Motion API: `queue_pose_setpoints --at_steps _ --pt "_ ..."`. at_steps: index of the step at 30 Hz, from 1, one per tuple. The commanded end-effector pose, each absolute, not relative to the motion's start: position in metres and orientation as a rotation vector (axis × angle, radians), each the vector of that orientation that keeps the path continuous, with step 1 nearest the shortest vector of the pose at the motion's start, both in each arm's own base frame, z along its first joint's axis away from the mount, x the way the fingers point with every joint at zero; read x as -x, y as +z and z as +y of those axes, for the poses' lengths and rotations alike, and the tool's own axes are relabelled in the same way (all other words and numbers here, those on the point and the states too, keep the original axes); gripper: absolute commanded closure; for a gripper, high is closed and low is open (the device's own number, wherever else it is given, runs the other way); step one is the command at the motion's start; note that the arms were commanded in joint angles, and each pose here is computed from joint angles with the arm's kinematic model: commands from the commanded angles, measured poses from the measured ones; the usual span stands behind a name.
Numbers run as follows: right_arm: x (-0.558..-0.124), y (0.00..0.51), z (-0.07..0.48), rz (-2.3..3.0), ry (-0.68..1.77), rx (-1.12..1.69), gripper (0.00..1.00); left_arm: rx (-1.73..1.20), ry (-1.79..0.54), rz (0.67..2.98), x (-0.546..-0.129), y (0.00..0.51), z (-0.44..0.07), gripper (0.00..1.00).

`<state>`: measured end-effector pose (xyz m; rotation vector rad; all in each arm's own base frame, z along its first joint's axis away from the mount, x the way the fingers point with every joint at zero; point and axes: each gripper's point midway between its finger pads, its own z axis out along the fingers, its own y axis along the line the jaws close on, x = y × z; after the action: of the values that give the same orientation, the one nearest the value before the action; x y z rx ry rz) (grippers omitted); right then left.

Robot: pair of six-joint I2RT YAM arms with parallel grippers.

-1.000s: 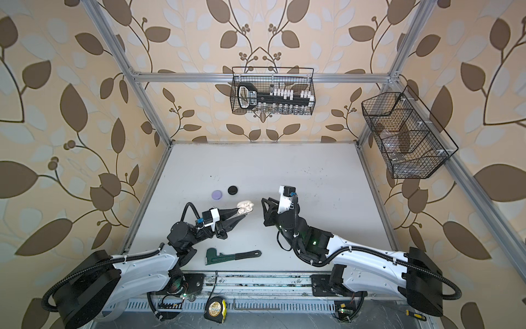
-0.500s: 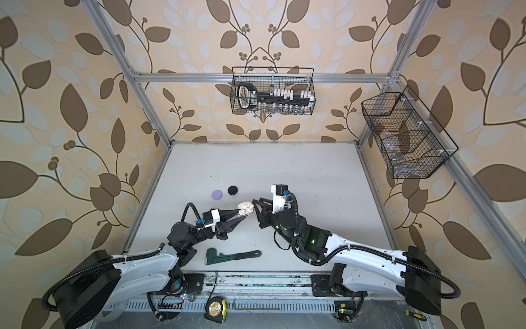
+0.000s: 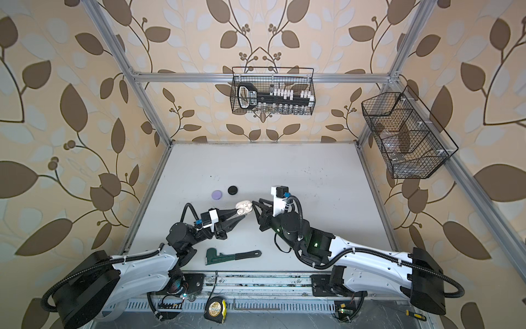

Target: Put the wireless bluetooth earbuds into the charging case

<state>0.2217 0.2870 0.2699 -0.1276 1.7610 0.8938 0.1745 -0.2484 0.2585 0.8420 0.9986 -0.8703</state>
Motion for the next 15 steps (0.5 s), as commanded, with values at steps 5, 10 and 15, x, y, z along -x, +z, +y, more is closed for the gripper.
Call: queue_pose_setpoints --at_steps 5,10,15 --pt "-0.215 0.291 0.29 1.706 0.945 0.15 0.64 -0.85 -0.866 0.97 -0.173 0.264 -0.25 1.0" --pt "-0.215 0.288 0.3 1.733 0.943 0.179 0.63 -0.854 -0.871 0.966 -0.172 0.264 -0.251 1.0" --pt "-0.218 0.286 0.297 1.756 0.913 0.162 0.63 -0.847 -0.868 0.966 -0.172 0.265 -0.25 1.0"
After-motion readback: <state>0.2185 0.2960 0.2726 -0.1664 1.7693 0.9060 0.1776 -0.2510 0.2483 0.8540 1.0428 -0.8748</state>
